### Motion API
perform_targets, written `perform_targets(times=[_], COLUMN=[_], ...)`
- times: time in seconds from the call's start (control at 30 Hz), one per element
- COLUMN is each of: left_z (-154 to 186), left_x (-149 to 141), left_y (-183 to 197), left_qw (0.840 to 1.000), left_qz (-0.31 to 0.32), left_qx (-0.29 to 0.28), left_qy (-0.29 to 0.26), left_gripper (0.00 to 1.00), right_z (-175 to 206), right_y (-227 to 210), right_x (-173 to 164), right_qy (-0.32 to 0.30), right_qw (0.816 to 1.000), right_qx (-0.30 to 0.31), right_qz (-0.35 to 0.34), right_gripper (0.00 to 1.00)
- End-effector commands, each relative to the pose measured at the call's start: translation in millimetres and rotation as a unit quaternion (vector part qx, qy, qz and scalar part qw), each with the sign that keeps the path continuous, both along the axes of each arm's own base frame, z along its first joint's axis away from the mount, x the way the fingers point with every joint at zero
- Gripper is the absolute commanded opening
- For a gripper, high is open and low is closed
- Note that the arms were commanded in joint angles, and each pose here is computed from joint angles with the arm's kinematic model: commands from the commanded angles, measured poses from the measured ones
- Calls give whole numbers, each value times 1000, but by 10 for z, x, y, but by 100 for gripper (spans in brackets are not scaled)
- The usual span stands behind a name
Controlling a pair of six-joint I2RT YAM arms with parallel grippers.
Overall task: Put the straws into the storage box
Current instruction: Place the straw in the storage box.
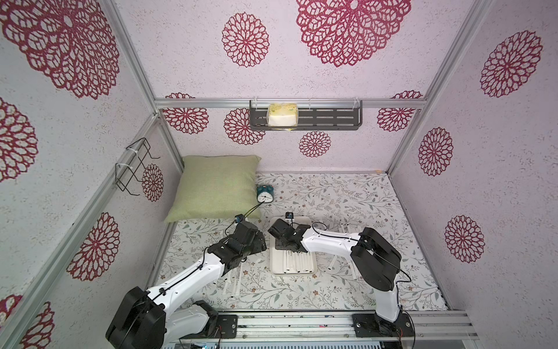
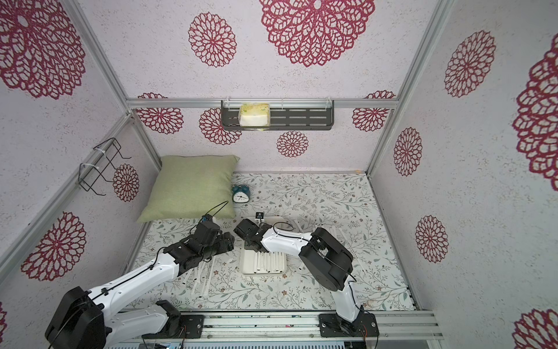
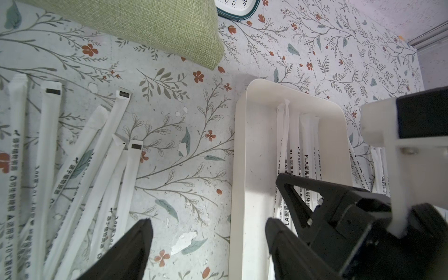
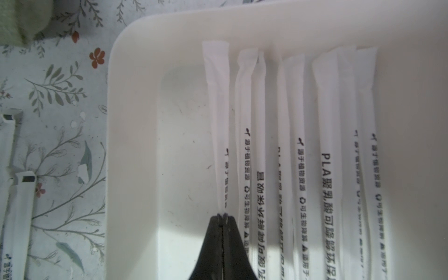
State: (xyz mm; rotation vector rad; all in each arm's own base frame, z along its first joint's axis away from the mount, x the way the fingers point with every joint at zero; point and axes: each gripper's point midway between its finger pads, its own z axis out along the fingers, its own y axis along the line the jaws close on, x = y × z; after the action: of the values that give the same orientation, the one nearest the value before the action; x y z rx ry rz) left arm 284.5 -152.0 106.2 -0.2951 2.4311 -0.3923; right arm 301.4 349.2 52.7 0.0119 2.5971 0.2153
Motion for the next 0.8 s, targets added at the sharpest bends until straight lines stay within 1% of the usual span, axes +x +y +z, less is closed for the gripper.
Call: perform_targets(times=[0.0, 0.23, 0.43, 0.5, 0.6, 0.67, 0.77], left_z=[-3, 59, 130, 153, 243, 328, 430], left_x=[30, 42, 71, 84, 97, 102, 98], left_y=[4, 24, 19, 5, -48, -109, -260], left_qw=[1000, 1000, 1000, 1000, 1000, 999, 998], left_qz=[-1, 2, 0, -2, -12, -27, -55], left_qx=[-3, 2, 3, 3, -1, 6, 19], left_qy=[-4, -12, -20, -20, -21, -26, -33], left_gripper=[81, 81, 81, 81, 80, 79, 79], right_z=[38, 278, 510, 552, 649, 680, 622], right_y=[-32, 13, 15, -22, -255, -585, -1126], right_x=[33, 39, 10, -7, -48, -94, -154], right_qy=[-9, -18, -23, -20, -17, -15, 12], right_qw=[1000, 1000, 999, 999, 999, 999, 999], right_qx=[-11, 13, 36, 38, 40, 32, 22], right_qz=[1, 3, 5, 3, -8, -20, -19], right_gripper=[14, 18, 27, 29, 29, 29, 25])
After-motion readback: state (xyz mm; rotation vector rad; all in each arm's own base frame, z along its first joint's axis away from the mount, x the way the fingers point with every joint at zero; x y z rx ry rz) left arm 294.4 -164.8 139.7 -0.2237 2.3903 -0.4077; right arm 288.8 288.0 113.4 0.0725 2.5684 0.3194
